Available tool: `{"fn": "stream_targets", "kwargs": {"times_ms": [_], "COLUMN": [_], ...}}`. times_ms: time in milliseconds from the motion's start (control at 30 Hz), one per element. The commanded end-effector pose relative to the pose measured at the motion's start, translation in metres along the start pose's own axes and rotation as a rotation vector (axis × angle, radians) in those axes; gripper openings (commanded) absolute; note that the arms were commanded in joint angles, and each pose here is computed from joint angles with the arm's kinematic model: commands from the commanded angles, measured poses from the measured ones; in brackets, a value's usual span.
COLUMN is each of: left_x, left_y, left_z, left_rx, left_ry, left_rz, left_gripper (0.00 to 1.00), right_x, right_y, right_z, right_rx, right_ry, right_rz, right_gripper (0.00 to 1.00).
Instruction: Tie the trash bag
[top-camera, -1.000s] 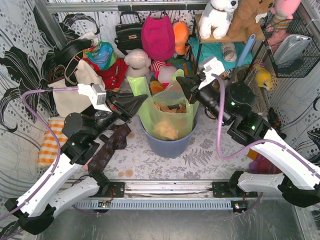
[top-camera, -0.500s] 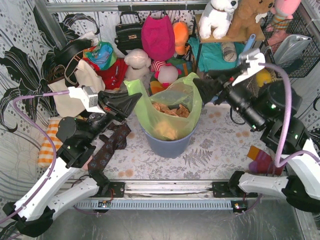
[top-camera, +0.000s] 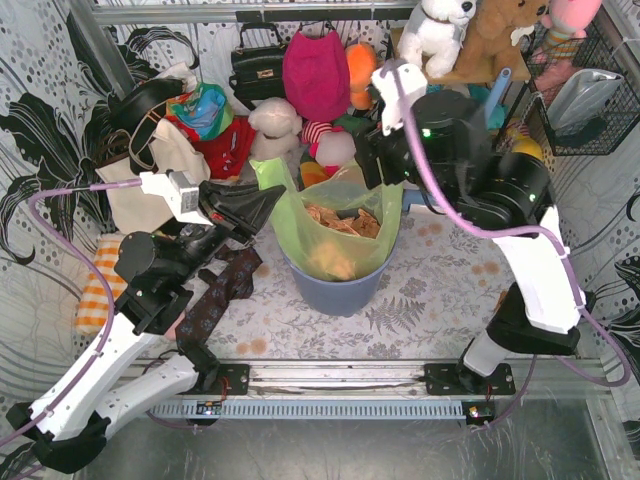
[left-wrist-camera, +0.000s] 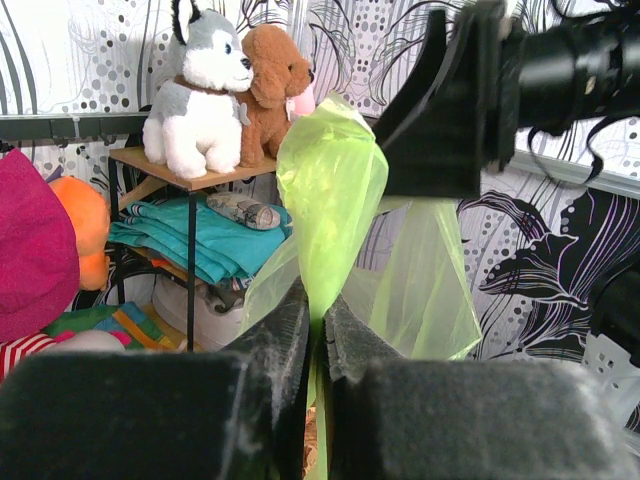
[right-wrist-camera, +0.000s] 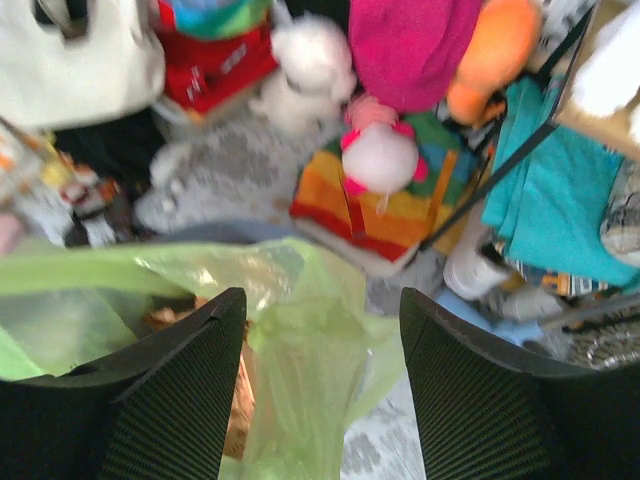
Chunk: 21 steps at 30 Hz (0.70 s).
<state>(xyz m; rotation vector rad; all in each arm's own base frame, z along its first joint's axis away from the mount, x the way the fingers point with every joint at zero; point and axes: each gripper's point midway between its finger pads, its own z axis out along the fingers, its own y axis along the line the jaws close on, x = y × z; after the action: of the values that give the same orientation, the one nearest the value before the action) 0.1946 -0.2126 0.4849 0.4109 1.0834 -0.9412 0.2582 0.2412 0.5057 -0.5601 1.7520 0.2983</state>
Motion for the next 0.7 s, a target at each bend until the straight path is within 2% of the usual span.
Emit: {"fn": "stream_targets", "kwargs": {"times_ms": [0,233,433,500,533,567,667], "left_x": [-0.006,-0.005,-0.005,-0.004,-0.004,-0.005,-0.004], "left_y": [0.002,0.002,0.002,0.003,0.003,0.003,0.003], "left_z": [0.001,0.002,0.002,0.002,0.002,0.002,0.002], "left_rx": [-0.004,-0.007,-0.010,-0.011,-0.012,-0.012,-0.014], "left_ry": [-0.019,-0.009,-0.008,-0.007,-0.006,-0.007,-0.005], "left_rz": [0.019,0.015,0.011,0.010,0.010,0.009,0.008], "left_gripper": [0.15,0.15,0.15,0.15,0.15,0.15,0.15], "right_x": [0.023,0.031,0.035,0.035,0.035,0.036,0.038], "right_y": [-0.008,-0.017,-0.030,-0.031,-0.031,-0.029,-0.025], "right_z": [-0.008,-0.004,-0.012,-0.014,-0.015,-0.015,-0.019], "right_rx": [0.023,0.097,0.159,0.158,0.153,0.142,0.109], "right_ry": [0.063,0.121,0.123,0.121,0.121,0.121,0.129], "right_rz": [-0.063,-0.127,-0.131,-0.128,-0.127,-0.124,-0.121], "right_gripper": [0.64,0.65,0.39,0.36,0.40,0.48,0.56]}}
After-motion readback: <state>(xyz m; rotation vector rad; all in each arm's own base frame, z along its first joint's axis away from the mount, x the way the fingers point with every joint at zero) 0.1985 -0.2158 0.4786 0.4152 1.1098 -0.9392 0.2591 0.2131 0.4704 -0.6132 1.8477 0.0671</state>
